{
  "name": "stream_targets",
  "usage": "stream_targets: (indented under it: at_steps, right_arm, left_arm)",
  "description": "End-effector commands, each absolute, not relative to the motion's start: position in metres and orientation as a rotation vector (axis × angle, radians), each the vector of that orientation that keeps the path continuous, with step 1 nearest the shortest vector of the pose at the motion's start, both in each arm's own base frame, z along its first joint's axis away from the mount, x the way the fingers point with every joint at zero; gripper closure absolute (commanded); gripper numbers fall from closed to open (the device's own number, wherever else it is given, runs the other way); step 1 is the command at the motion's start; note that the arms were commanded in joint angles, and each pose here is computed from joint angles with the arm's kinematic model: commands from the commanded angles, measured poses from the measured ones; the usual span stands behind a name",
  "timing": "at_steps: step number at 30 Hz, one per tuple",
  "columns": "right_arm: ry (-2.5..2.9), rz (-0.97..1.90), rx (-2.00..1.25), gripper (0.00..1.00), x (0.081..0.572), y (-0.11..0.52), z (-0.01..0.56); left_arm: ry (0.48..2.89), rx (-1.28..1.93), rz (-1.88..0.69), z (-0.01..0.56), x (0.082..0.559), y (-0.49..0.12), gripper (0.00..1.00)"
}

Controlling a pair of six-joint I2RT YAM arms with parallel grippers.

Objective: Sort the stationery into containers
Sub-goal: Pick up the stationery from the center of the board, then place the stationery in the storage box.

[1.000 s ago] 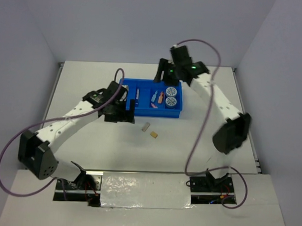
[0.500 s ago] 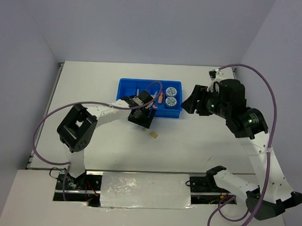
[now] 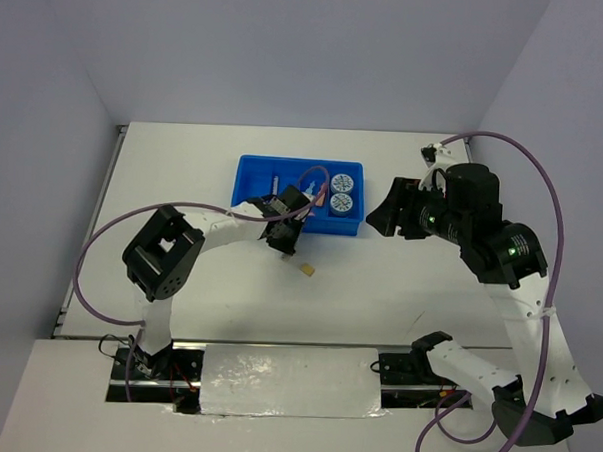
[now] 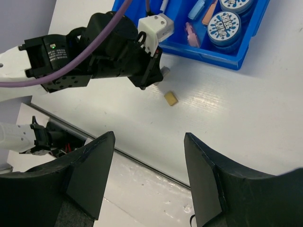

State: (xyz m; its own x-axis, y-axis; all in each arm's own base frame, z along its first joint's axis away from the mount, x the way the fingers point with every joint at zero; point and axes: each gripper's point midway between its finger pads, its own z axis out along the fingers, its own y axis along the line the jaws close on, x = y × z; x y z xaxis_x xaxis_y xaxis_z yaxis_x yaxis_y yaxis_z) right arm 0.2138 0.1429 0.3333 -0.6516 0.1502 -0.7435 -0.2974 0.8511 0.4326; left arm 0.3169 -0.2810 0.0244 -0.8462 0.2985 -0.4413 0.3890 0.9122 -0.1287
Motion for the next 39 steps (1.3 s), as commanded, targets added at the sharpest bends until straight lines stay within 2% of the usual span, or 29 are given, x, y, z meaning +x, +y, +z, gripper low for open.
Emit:
stream_targets:
  at_steps: [1,7,9,12,14,16,18,23,26,27,32,34,35,37,39]
  right_arm:
    - [2.136,0.676,-0.142,0.32,0.21,0.142,0.35]
    - [2.124,0.695,-0.137,0.32,0.217,0.147,0.353]
    - [2.128,0.709,-0.145,0.32,0.218,0.15,0.351]
    - [2.136,0.713,-0.149,0.32,0.221,0.152,0.348]
    - [2.143,0.717,-0.15,0.32,0.225,0.154,0.345]
    - [2.142,0.722,-0.157,0.32,0.228,0.157,0.343]
    - [2.16,0.717,-0.161,0.32,0.232,0.158,0.338]
    - [2.175,0.702,-0.157,0.32,0.234,0.157,0.338]
    - [2.175,0.692,-0.157,0.32,0.231,0.155,0.339]
    - [2.175,0.689,-0.158,0.32,0.229,0.154,0.339]
    - [2.182,0.673,-0.16,0.31,0.226,0.15,0.339]
    - [2.184,0.669,-0.162,0.31,0.226,0.15,0.34]
    - [2.186,0.664,-0.166,0.31,0.226,0.149,0.339]
    - [2.189,0.662,-0.165,0.31,0.226,0.149,0.34]
    - [2.19,0.658,-0.168,0.31,0.227,0.149,0.34]
  left_arm:
    - [2.621,0.519,-0.304,0.039,0.308,-0.29,0.85]
    - [2.48,0.447,-0.364,0.124,0.301,-0.288,0.9]
    - [2.394,0.418,-0.359,0.168,0.304,-0.279,0.86]
    - [2.319,0.353,-0.264,0.216,0.325,-0.251,0.83]
    - [2.309,0.29,-0.193,0.23,0.353,-0.232,0.87]
    - [2.366,0.213,-0.092,0.218,0.379,-0.202,0.88]
    - [2.361,0.151,-0.095,0.225,0.402,-0.191,0.89]
    - [2.396,0.021,-0.027,0.206,0.46,-0.16,0.83]
    - [2.432,0.017,-0.034,0.189,0.477,-0.158,0.79]
    - [2.441,0.029,-0.051,0.184,0.478,-0.161,0.74]
    - [2.472,0.044,-0.078,0.158,0.484,-0.165,0.64]
    - [2.491,0.04,-0.08,0.15,0.482,-0.165,0.45]
    - [2.497,0.033,-0.08,0.149,0.481,-0.165,0.26]
    - [2.498,0.03,-0.102,0.152,0.477,-0.167,0.17]
    - [2.457,0.028,-0.147,0.17,0.474,-0.171,0.02]
